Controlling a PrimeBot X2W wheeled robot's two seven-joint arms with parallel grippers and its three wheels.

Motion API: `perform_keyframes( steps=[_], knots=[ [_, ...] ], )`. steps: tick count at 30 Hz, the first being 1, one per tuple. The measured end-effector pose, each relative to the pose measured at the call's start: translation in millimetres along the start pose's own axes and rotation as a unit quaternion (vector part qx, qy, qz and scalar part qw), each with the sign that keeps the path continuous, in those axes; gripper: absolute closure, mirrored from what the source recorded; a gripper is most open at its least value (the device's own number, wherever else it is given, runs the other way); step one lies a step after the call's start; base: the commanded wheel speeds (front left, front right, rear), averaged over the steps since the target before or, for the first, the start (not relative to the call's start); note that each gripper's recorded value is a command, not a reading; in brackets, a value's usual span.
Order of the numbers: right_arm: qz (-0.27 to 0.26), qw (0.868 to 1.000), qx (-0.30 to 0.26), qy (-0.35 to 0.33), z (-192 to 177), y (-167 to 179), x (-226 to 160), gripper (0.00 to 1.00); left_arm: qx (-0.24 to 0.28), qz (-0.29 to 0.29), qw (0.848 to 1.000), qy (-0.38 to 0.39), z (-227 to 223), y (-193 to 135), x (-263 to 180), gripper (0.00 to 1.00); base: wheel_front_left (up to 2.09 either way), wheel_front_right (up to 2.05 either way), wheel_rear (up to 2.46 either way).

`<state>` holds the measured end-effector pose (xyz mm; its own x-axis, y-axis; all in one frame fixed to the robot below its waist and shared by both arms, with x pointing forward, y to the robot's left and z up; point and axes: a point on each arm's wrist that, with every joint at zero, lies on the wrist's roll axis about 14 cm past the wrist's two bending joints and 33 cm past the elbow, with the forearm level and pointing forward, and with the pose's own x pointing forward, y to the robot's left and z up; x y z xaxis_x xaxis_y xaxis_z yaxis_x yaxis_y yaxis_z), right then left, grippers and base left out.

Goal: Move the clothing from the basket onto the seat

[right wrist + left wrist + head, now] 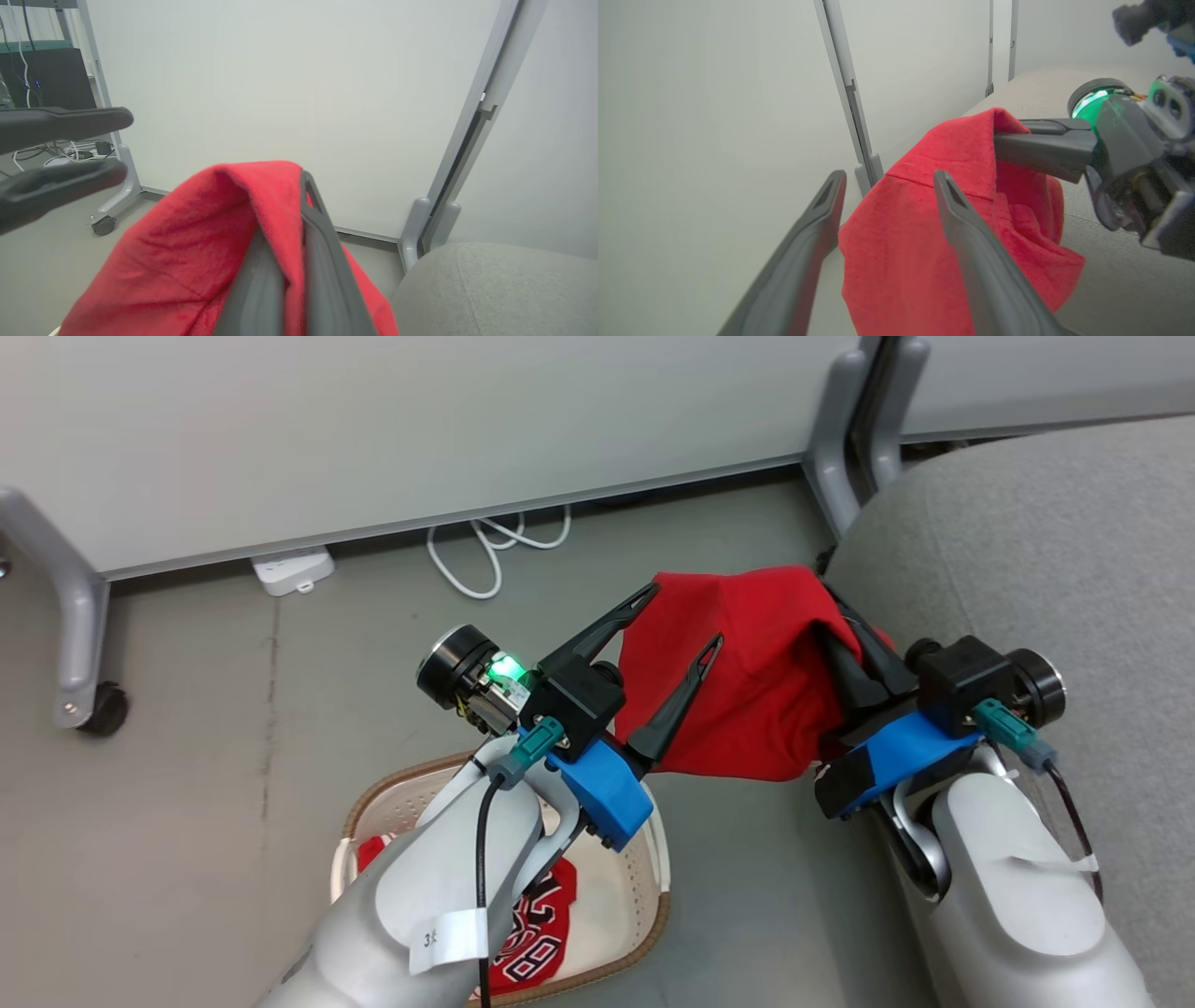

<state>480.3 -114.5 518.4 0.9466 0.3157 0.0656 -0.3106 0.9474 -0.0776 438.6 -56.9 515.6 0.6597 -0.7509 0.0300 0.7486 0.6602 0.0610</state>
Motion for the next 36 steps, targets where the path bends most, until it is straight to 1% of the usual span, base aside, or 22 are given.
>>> perform_keyframes(
  steps=[6,12,20,22,23,30,36],
  knots=[
    [-0.059,0.998,-0.003,0.001,-1.9,-39.1,-20.2,1.0,-0.013,-0.035,0.999,-0.003,-5.7,-20.4,15.3,0.0,0.0,0.0,0.0],
    [-0.128,0.992,-0.008,0.005,-4.2,-81.8,-50.2,1.0,-0.024,-0.075,0.997,-0.002,-13.2,-46.1,27.4,0.0,0.0,0.0,0.0],
    [-0.22,0.975,-0.015,0.008,-3.9,-132.4,-94.3,1.0,-0.036,-0.128,0.991,-0.005,-20.4,-79.7,41.0,0.0,0.0,0.0,0.0],
    [-0.239,0.971,-0.017,0.01,-4.1,-142.8,-104.2,1.0,-0.039,-0.143,0.989,-0.005,-22.2,-88.5,43.5,0.0,0.0,0.0,0.0],
    [-0.256,0.966,-0.019,0.013,-5.7,-151.3,-114.2,1.0,-0.044,-0.154,0.987,-0.006,-24.0,-95.6,45.7,0.0,0.0,0.0,0.0],
    [-0.305,0.952,-0.022,0.027,-12.4,-171.3,-145.5,1.0,-0.05,-0.187,0.981,0.001,-35.7,-114.2,48.6,0.0,0.0,0.0,0.0],
    [-0.321,0.946,-0.022,0.035,-16.6,-175.2,-157.1,1.0,-0.056,-0.2,0.978,0.003,-39.5,-122.1,49.9,0.0,0.0,0.0,0.0]
  ],
)
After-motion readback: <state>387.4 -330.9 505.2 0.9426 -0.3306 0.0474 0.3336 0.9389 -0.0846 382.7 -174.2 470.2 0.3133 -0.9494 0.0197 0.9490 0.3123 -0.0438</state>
